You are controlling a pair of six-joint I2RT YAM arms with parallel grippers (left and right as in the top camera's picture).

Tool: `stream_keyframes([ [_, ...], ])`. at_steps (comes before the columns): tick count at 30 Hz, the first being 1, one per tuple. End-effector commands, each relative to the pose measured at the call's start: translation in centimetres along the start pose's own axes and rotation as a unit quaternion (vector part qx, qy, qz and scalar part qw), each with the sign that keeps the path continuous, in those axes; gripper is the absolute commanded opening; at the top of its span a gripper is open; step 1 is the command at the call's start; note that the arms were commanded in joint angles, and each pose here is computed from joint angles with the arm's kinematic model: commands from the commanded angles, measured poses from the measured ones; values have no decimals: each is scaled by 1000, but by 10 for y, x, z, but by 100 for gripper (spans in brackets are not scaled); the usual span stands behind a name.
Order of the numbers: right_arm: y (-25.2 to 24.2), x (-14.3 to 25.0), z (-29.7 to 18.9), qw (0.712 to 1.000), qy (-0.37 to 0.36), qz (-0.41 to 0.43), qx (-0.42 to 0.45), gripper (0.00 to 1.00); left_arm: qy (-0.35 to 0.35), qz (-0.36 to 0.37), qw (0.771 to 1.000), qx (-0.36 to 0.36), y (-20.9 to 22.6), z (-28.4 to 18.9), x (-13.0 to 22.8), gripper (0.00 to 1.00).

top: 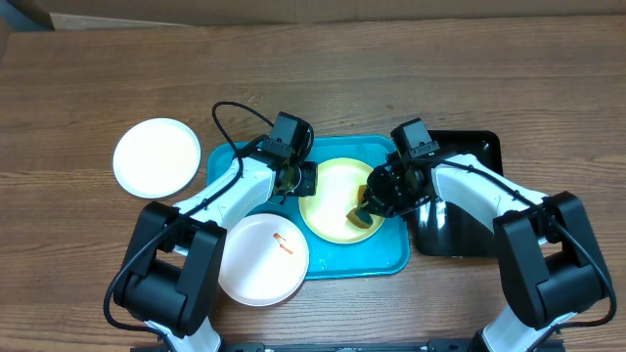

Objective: Clean dirty plates on tray and stack at the side

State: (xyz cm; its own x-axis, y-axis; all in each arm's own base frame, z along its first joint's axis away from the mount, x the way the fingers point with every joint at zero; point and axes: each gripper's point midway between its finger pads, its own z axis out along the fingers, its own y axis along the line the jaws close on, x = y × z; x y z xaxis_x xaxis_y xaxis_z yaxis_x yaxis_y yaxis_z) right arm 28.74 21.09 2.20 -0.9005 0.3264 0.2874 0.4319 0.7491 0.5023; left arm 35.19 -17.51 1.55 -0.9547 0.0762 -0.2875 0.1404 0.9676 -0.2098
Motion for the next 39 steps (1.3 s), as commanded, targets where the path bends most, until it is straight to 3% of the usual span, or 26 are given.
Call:
stream_keyframes([
  [1, 11, 0, -6, 1000, -10, 1, -11, 4, 8, -1, 1000, 2, 0, 4, 5, 14],
  [15, 8, -4, 6, 1000, 3, 8, -14, 4, 8, -1, 1000, 2, 0, 4, 5, 14],
  [24, 41, 9, 4, 993, 56, -9, -99, 4, 8, -1, 1000, 2, 0, 4, 5, 14],
  [30, 74, 30, -11, 974, 125, -41, -184, 4, 8, -1, 1000, 2, 0, 4, 5, 14],
  [34, 83, 23, -22, 972, 113, -58, -196, 4, 9, -1, 1000, 1, 0, 3, 5, 14],
  [39, 63, 8, -16, 987, 72, -43, -139, 4, 10, -1, 1000, 1, 0, 3, 5, 14],
])
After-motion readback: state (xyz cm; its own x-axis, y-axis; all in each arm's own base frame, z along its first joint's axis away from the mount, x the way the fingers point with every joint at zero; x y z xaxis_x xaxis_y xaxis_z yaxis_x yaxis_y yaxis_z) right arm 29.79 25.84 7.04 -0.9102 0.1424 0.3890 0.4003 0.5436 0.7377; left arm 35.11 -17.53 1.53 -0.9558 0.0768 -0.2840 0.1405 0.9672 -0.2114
